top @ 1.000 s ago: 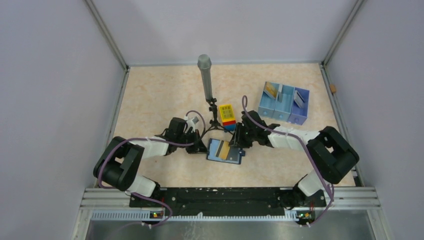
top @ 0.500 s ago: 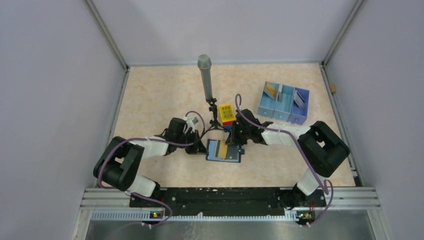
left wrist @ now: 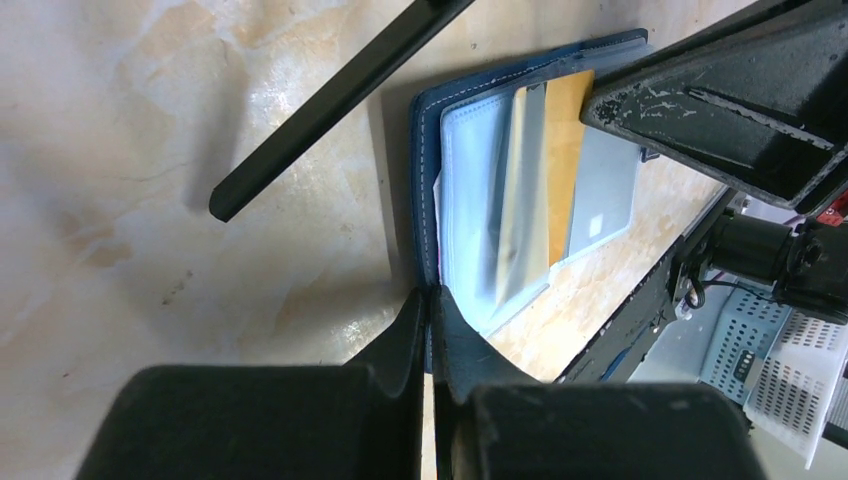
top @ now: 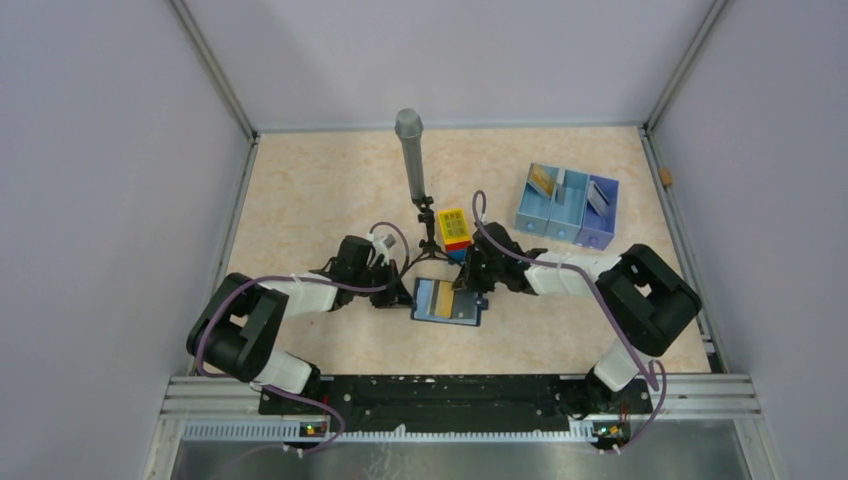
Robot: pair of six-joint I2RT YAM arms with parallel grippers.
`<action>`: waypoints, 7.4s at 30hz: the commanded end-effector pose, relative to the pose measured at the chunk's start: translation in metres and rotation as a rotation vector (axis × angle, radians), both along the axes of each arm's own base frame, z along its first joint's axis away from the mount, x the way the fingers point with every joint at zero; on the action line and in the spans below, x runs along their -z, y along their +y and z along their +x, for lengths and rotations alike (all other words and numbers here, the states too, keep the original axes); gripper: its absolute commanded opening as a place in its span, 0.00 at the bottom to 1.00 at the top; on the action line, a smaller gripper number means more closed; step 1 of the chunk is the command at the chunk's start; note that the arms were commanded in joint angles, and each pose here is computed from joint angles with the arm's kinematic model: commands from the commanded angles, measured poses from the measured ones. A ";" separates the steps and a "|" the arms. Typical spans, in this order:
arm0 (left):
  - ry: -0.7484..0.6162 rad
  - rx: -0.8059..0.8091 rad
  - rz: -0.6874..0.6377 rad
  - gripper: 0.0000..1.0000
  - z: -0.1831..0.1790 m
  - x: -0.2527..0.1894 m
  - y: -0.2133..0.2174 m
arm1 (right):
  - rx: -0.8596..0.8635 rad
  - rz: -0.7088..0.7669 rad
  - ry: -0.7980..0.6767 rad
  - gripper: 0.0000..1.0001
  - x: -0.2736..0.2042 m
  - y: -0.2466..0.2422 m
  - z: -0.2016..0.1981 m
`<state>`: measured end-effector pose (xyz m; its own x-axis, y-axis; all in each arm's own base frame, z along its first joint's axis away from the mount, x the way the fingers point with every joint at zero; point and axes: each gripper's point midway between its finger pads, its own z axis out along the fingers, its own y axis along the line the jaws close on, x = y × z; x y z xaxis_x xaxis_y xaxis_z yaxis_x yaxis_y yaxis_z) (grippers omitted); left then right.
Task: Put the credit cards into the card holder
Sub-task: Insert the credit card into the card holder, then pick up the credit card from the storage box.
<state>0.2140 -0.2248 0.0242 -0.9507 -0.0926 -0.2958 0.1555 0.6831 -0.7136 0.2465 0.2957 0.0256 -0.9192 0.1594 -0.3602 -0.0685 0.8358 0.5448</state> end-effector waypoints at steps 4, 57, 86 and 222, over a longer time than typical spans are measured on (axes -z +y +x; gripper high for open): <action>-0.040 -0.054 0.007 0.00 0.009 -0.003 0.003 | -0.008 -0.137 0.090 0.00 0.030 -0.031 -0.034; -0.065 -0.028 -0.020 0.00 0.008 -0.009 0.000 | 0.008 -0.090 0.102 0.16 0.013 -0.014 -0.052; -0.070 -0.028 -0.040 0.00 0.007 -0.014 -0.002 | -0.008 0.082 0.048 0.22 -0.004 0.051 -0.046; -0.349 -0.146 0.252 0.99 0.049 -0.148 0.079 | 0.389 -0.583 -0.450 0.44 -0.110 -0.181 0.293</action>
